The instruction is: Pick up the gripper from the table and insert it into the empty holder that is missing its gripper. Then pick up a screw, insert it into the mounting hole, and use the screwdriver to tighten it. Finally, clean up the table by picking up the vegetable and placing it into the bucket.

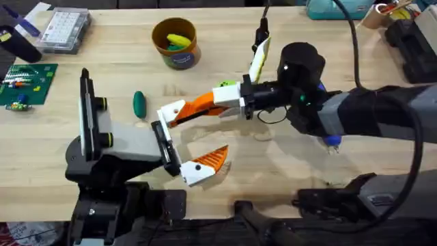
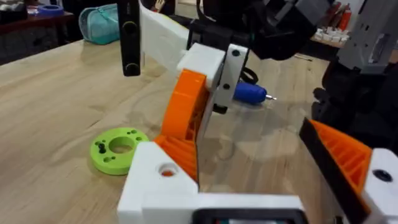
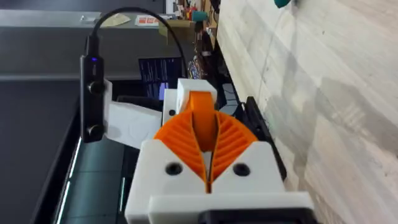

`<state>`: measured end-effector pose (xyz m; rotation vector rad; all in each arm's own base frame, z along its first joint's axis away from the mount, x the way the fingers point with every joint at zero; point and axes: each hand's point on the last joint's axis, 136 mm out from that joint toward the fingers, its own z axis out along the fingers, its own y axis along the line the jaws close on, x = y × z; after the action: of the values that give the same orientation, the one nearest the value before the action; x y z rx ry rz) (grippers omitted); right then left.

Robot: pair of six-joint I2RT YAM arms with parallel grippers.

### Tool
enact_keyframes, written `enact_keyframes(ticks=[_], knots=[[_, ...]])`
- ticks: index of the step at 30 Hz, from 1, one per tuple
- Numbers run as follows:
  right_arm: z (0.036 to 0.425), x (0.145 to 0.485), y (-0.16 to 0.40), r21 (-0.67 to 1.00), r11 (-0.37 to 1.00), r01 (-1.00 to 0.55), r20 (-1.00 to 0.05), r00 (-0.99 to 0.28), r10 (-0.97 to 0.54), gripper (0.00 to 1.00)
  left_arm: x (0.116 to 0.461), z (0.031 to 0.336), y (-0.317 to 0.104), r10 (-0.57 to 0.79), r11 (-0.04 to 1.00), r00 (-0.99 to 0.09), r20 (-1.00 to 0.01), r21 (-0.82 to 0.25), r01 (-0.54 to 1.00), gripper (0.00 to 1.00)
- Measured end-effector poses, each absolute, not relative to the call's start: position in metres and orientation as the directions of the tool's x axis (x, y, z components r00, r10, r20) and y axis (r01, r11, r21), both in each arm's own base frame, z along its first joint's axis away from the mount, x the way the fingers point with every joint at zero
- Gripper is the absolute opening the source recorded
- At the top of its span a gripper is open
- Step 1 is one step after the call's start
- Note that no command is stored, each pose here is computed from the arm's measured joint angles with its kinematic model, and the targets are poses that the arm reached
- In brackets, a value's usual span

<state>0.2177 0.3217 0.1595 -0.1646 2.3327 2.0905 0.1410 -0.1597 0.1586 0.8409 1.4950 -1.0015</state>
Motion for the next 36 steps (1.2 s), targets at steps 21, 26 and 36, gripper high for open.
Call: enact_keyframes(ticks=[21,26,36], knots=[[0.1582,0.2183,0.3230,0.991,0.113,-0.069,-0.062,-0.996,-0.064,0.175,0.1416,0.1587,-0.1594,-0.014,0.395,-0.150,-0.989,-0.143,0.908,0.986],[0.1566,0.2176,0.3243,0.991,0.118,-0.064,-0.057,-0.996,-0.064,0.236,0.1402,0.1587,-0.1600,-0.012,0.387,-0.148,-0.989,-0.141,0.911,0.986],[0.1531,0.2183,0.3250,0.990,0.128,-0.054,-0.047,-0.997,-0.057,0.375,0.1383,0.1588,-0.1609,-0.007,0.376,-0.138,-0.990,-0.130,0.917,0.986]])
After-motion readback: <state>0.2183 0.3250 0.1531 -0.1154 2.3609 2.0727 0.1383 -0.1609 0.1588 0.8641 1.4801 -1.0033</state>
